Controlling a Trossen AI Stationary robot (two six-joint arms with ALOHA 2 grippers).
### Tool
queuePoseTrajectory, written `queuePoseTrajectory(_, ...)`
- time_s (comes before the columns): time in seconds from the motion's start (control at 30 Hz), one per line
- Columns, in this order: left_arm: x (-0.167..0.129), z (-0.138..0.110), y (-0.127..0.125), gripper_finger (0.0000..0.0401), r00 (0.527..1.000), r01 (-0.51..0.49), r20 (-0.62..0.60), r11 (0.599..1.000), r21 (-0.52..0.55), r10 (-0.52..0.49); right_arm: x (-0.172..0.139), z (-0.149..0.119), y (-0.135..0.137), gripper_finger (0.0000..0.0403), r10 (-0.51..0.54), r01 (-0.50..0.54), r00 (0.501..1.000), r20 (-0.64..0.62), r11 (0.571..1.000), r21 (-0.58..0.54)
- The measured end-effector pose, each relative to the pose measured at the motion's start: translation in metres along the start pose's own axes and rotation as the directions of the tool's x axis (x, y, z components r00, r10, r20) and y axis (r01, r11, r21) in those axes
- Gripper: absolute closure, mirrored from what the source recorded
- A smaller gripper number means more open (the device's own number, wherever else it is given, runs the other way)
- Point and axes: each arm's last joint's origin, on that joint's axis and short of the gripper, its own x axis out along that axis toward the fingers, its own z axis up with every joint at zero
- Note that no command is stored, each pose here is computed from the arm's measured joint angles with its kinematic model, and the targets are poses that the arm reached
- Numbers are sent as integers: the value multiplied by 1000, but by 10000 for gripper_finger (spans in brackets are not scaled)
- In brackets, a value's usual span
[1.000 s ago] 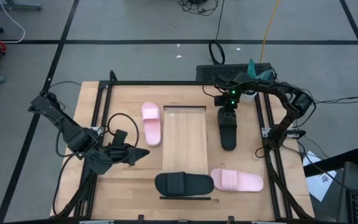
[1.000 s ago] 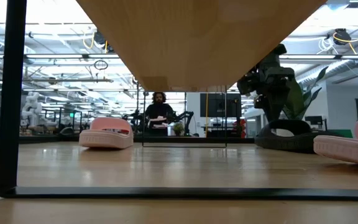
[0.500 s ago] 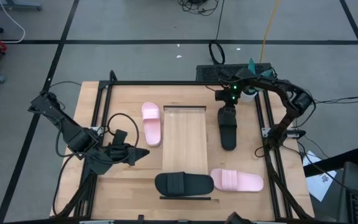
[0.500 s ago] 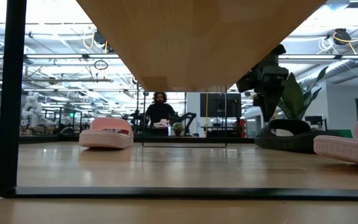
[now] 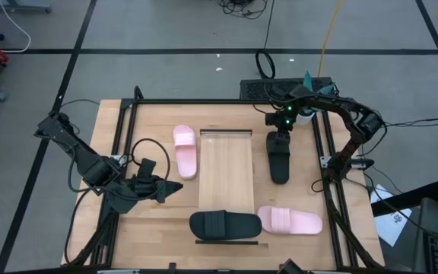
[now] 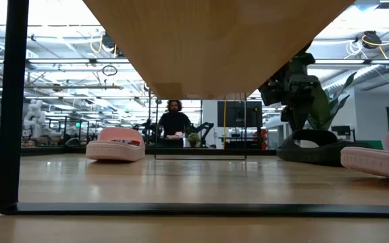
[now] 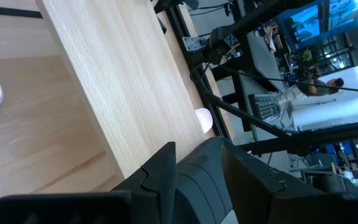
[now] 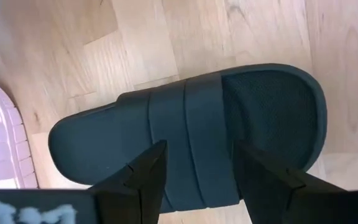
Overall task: Pick and place slides into the shelf
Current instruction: Put the black slides on the shelf
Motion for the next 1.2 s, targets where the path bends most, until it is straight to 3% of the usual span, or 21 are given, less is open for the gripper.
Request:
queuePoseTrajectory(0.6, 0, 0, 0, 277, 1000, 0, -1, 1000, -1, 0, 0, 3, -2, 232, -13, 14, 1000, 27, 1000, -13)
queuePoseTrajectory(1.07, 0, 0, 0, 277, 1000, 0, -2, 1000, 8, 0, 19, -11, -2, 232, 21, -20, 1000, -18, 1000, 11)
queuePoseTrajectory(1.2, 0, 0, 0, 277, 1000, 0, -2, 1000, 8, 0, 19, -11, 0, 232, 93, -93, 996, 4, 995, 20)
